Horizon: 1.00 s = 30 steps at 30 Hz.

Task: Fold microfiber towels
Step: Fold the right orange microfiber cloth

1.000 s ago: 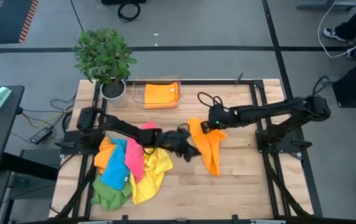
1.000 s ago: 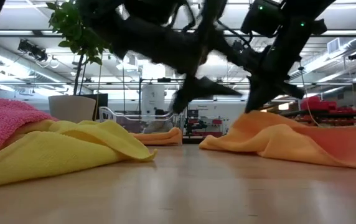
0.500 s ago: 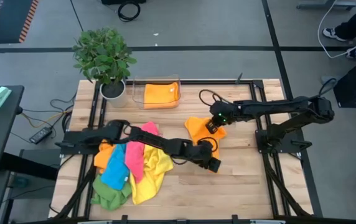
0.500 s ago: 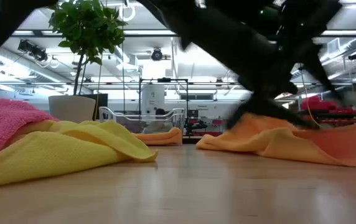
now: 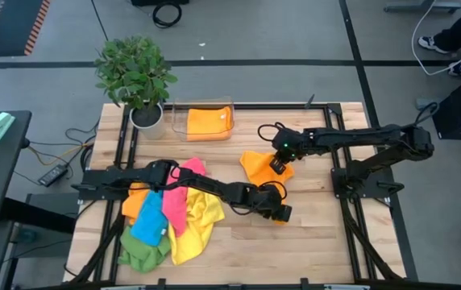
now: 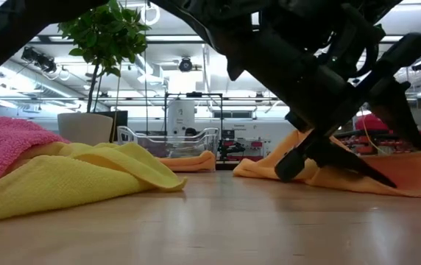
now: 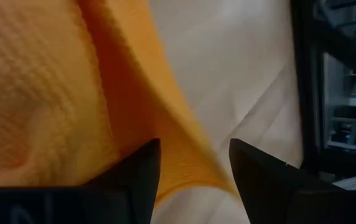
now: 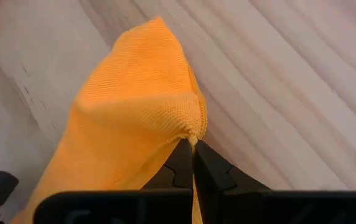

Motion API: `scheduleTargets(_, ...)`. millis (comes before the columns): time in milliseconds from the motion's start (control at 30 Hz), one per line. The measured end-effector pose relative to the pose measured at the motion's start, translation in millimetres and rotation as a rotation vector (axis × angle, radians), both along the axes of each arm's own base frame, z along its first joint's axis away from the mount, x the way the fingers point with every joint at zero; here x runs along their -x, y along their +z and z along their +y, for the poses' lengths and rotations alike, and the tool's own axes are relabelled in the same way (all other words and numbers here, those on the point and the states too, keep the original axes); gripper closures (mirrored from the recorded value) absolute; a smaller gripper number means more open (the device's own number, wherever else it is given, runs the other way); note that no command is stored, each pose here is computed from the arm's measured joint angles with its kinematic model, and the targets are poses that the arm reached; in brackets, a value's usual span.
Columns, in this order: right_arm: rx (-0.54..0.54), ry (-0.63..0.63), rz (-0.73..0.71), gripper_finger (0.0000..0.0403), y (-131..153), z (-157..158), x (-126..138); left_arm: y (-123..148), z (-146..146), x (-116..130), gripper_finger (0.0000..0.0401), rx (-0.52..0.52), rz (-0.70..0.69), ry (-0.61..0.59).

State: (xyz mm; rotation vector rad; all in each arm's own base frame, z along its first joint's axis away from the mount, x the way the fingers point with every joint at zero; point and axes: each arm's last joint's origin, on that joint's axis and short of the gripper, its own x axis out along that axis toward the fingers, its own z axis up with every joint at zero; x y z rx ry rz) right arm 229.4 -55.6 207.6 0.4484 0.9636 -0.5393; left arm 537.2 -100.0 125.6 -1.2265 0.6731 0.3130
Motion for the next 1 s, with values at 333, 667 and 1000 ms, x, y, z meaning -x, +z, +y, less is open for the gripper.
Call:
scheduleTargets(333, 0.009, 0.011, -0.01, 0.0397, 1, 0, -1, -1, 5, 0, 0.0277, -0.003, 0.011, 0.009)
scheduleTargets(667, 0.011, 0.018, 0.059, 0.0397, 0, -5, 8, 14, 3, 3, 0.0394, -0.072, -0.008, -0.129)
scheduleTargets(1000, -0.062, 0.1, 0.156, 0.0397, 29, 12, 65, 161, 19, 68, 0.0395, -0.384, -0.01, -0.372)
